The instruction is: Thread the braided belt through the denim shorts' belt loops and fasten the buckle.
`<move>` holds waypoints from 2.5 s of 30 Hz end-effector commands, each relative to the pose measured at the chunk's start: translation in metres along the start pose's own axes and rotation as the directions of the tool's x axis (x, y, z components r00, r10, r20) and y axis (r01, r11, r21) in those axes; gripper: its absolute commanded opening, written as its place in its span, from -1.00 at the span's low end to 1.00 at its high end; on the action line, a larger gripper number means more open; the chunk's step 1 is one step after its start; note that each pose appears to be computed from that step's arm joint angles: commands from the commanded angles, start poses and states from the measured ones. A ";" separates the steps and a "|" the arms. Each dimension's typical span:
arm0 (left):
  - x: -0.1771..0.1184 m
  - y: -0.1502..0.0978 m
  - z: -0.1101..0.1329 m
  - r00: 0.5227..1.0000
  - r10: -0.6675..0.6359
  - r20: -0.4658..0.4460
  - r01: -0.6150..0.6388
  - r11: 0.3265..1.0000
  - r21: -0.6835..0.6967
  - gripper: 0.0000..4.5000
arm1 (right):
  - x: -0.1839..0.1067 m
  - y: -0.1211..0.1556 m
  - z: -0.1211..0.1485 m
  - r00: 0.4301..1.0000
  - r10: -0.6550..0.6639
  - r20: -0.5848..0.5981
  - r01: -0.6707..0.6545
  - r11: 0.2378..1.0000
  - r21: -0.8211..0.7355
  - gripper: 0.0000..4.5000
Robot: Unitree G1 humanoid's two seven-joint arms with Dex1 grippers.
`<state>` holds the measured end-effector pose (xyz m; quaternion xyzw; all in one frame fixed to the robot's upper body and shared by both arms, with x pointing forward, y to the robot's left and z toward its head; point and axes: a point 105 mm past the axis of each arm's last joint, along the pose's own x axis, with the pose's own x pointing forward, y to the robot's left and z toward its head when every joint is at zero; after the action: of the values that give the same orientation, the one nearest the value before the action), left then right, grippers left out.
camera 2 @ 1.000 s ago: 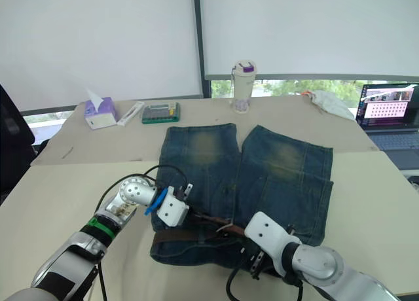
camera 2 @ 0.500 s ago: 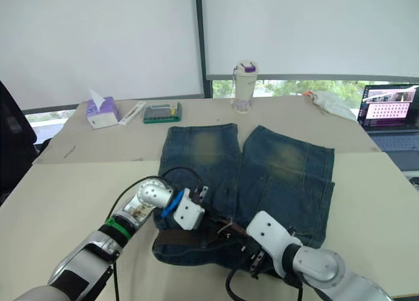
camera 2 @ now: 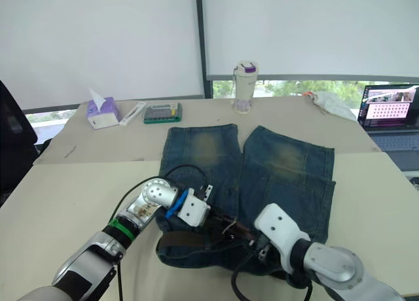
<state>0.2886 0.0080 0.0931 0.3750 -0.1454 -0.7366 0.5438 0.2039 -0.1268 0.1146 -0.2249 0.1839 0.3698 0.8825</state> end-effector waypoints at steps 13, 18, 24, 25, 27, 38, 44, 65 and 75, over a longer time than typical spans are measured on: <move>0.003 0.005 0.013 0.997 0.046 0.059 -0.046 0.999 0.011 -1.00 | 0.010 -0.007 0.001 1.000 -0.020 -0.024 0.018 0.997 -0.069 -0.99; -0.019 0.022 0.030 0.967 0.167 0.194 -0.093 0.936 -0.340 -0.52 | 0.007 -0.005 0.000 0.999 -0.022 -0.030 0.019 0.997 -0.070 -1.00; -0.068 -0.017 0.046 0.951 0.048 0.305 0.200 0.656 -0.727 -0.09 | 0.000 -0.005 -0.005 0.998 -0.043 -0.039 0.041 0.998 -0.053 -1.00; -0.072 -0.030 0.043 0.955 0.005 0.297 0.230 0.620 -0.750 -0.14 | 0.000 -0.005 -0.006 0.998 -0.044 -0.039 0.042 0.998 -0.050 -1.00; -0.069 -0.052 0.028 0.975 -0.059 0.214 0.204 0.616 -0.761 -0.47 | -0.001 -0.006 -0.006 0.998 -0.045 -0.037 0.044 0.998 -0.047 -1.00; -0.056 -0.118 -0.041 0.964 -0.236 -0.122 0.065 0.655 -0.753 -0.96 | -0.042 -0.036 -0.033 0.954 -0.236 -0.186 0.226 0.971 -0.073 -1.00; -0.058 -0.123 -0.059 0.952 -0.239 -0.189 0.030 0.692 -0.722 -0.96 | -0.108 -0.056 -0.088 0.802 -0.402 -0.442 0.378 0.914 -0.146 -1.00; -0.076 0.044 0.037 0.766 0.643 0.002 -0.347 0.416 -0.840 0.47 | -0.071 -0.059 0.003 0.849 -0.474 0.232 0.417 0.872 0.256 0.56; -0.127 -0.063 0.024 0.860 0.445 -0.251 -0.455 0.446 -0.770 0.98 | -0.156 -0.027 -0.047 0.943 -0.333 -0.003 0.330 0.934 0.136 1.00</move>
<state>0.2467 0.1325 0.1130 0.0100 0.1295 -0.5450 0.8283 0.1221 -0.2537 0.1463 -0.1590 0.1743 0.1947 0.9521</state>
